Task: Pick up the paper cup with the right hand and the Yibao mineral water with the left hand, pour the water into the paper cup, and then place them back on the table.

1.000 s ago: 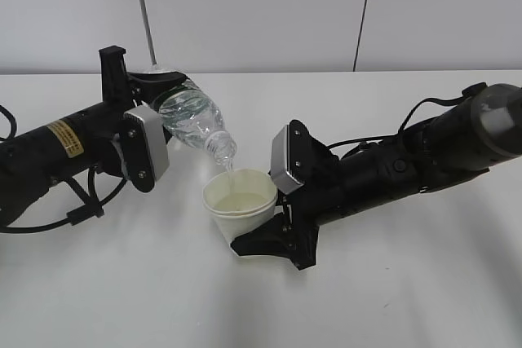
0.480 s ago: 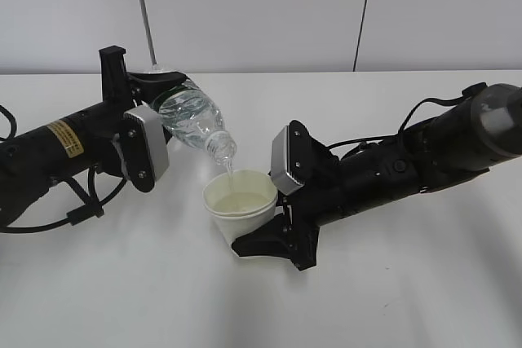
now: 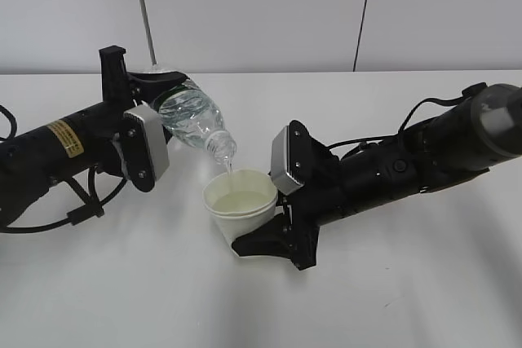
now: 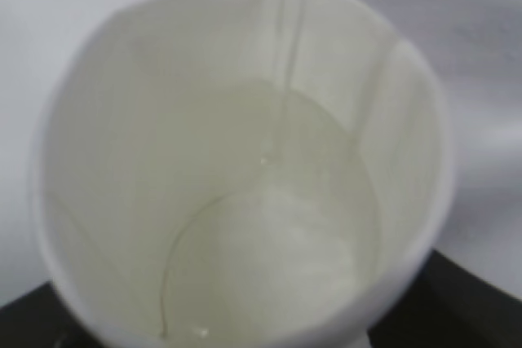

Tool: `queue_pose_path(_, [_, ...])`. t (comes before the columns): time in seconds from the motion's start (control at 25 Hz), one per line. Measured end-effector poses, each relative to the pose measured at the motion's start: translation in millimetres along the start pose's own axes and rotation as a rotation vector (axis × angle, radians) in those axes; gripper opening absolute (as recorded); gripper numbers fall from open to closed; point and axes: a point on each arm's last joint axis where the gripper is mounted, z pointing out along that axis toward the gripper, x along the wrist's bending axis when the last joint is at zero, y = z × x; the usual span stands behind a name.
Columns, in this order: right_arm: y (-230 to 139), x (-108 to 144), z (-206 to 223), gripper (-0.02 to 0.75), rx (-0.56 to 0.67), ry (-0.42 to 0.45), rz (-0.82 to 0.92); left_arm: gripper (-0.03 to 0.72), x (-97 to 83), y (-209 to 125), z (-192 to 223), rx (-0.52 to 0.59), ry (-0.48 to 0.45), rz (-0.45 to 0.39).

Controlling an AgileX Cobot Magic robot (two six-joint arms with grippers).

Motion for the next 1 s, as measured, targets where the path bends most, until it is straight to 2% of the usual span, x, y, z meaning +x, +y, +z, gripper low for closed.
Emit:
queue_pose_path(0.12, [0.4, -0.8, 0.0, 0.521, -0.004, -0.009, 0.009, 0.347, 0.3, 0.0, 0.2, 0.000, 0.002, -0.025])
queue_pose_path(0.28, [1.3, -2.0, 0.0, 0.521, -0.015, -0.022, 0.024, 0.347, 0.4, 0.0, 0.2, -0.001, 0.003, -0.099])
queue_pose_path(0.56, [4.2, -6.1, -0.2, 0.520, -0.047, -0.066, 0.072, 0.347, 0.5, 0.0, 0.2, -0.002, 0.003, -0.319])
queue_pose_path(0.72, [4.4, -6.4, -0.2, 0.520, -0.050, -0.069, 0.075, 0.347, 0.5, 0.0, 0.2, -0.002, 0.003, -0.507])
queue_pose_path(0.92, [4.5, -6.5, -0.2, 0.520, -0.051, -0.070, 0.077, 0.347, -3.6, 1.4, -3.2, 0.005, -0.009, -0.833])
queue_pose_path(1.0, [4.5, -6.5, -0.2, 0.520, -0.051, -0.070, 0.075, 0.347, -5.8, 2.2, -5.0, 0.009, -0.017, -0.935])
